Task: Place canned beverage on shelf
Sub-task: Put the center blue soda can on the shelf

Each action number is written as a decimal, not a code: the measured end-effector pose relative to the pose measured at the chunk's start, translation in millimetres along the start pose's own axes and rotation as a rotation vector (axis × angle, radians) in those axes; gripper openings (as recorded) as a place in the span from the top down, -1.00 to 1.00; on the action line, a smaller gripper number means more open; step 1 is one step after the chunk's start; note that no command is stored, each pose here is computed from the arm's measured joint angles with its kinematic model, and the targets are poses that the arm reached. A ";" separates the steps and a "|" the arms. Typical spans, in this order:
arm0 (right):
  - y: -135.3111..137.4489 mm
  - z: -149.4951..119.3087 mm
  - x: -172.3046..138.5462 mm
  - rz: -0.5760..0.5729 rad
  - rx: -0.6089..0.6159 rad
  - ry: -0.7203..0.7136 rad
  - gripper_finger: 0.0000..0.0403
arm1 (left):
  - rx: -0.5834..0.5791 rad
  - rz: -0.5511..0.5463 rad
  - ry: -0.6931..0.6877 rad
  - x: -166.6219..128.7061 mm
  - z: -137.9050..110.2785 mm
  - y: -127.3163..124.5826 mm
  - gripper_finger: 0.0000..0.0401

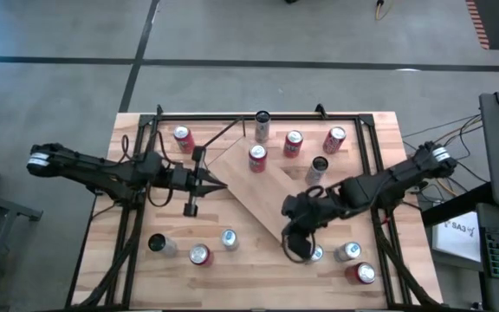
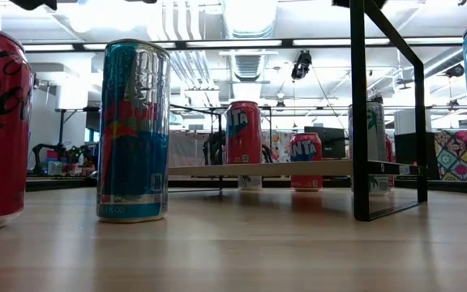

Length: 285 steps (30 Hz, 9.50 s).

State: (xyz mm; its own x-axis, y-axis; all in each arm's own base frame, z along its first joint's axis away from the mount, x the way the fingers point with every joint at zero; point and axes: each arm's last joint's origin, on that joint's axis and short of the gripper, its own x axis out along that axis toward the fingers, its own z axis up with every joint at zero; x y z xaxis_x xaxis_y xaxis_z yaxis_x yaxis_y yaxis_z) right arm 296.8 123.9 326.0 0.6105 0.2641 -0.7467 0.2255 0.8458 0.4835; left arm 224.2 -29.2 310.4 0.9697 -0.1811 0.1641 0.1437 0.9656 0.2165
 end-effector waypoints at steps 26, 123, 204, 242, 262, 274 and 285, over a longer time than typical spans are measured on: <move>32.1 -82.7 9.7 -0.339 0.497 0.436 0.95 | -0.149 -0.195 -0.051 -2.0 12.0 -44.1 1.00; 43.0 -59.6 44.2 -0.375 0.592 0.349 -0.14 | -0.029 -0.137 -0.028 3.0 5.8 -44.0 1.00; 26.1 113.6 -41.3 -0.320 -0.270 -0.389 -0.66 | 0.095 0.274 0.353 44.9 -44.1 -41.8 -0.06; -32.5 185.2 -41.0 -0.232 -0.758 -0.507 -0.63 | -0.038 0.276 0.048 -11.0 -37.9 29.7 -0.06; -47.0 198.1 -41.0 -0.217 -0.651 -0.556 -0.08 | -0.028 0.329 0.070 -11.6 -39.1 31.0 -0.23; -64.1 206.1 -49.1 -0.206 -0.595 -0.563 -0.13 | -0.100 0.385 0.109 -21.3 -34.2 31.7 -0.26; -74.0 208.6 -51.1 -0.152 -0.560 -0.537 -0.12 | -0.101 0.382 0.139 -21.2 -37.4 31.0 -0.49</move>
State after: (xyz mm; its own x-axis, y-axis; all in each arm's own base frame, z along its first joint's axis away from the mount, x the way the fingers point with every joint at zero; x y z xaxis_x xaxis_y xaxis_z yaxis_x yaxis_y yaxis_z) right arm 407.3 -48.9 423.7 0.9189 -0.0127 -0.3942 0.0076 0.9999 -0.0144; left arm 215.5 11.5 277.6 0.9735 0.2139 0.0811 -0.2196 0.9732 0.0684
